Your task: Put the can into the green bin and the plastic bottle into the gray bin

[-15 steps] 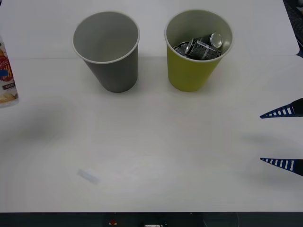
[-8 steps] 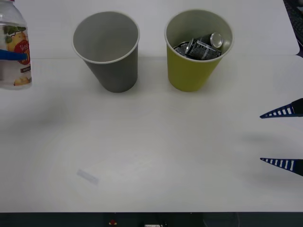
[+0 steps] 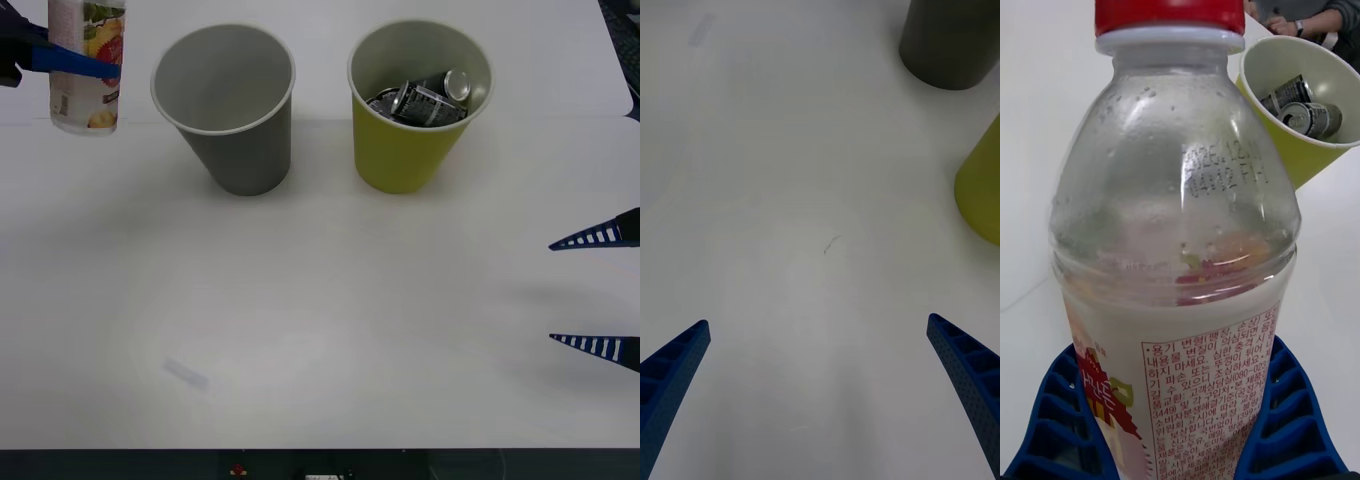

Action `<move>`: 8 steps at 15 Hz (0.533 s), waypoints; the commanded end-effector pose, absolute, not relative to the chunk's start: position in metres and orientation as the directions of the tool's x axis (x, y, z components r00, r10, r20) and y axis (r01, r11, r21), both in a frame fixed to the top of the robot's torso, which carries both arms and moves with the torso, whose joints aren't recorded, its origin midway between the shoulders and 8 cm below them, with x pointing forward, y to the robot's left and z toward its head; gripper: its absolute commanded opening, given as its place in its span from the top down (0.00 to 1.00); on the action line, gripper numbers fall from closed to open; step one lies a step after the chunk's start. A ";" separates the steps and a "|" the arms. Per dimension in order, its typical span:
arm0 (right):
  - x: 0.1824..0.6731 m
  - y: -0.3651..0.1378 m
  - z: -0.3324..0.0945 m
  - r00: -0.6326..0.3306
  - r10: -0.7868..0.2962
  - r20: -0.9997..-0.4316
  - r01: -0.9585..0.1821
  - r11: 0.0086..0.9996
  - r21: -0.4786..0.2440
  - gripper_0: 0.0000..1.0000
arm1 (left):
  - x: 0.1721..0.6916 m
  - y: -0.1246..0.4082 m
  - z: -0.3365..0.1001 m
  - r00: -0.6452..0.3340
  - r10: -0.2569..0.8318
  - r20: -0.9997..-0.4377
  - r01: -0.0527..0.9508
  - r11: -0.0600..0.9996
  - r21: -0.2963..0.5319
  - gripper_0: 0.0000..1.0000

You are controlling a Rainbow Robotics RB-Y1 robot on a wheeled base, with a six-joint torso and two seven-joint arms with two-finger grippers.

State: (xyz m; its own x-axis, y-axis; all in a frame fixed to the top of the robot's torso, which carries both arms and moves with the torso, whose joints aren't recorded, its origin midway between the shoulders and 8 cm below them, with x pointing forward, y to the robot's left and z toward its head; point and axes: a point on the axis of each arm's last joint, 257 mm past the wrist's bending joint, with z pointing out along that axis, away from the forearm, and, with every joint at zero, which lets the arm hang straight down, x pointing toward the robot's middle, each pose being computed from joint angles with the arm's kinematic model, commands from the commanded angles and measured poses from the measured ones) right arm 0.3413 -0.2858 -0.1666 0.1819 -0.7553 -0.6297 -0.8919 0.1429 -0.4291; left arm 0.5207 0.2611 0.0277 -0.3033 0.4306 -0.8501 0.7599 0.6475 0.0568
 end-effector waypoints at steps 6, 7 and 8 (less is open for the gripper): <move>0.341 -0.286 -0.167 0.182 -0.755 -0.630 -0.892 0.143 -0.429 0.00 | 0.546 0.197 0.041 -0.255 0.541 -0.801 0.776 0.609 0.163 1.00; 0.341 -0.286 -0.167 0.182 -0.755 -0.630 -0.892 0.143 -0.429 0.00 | 0.550 0.188 0.040 -0.256 0.551 -0.795 0.775 0.609 0.173 1.00; 0.341 -0.286 -0.167 0.182 -0.755 -0.630 -0.892 0.143 -0.429 0.00 | 0.553 0.181 0.040 -0.256 0.557 -0.790 0.772 0.610 0.179 1.00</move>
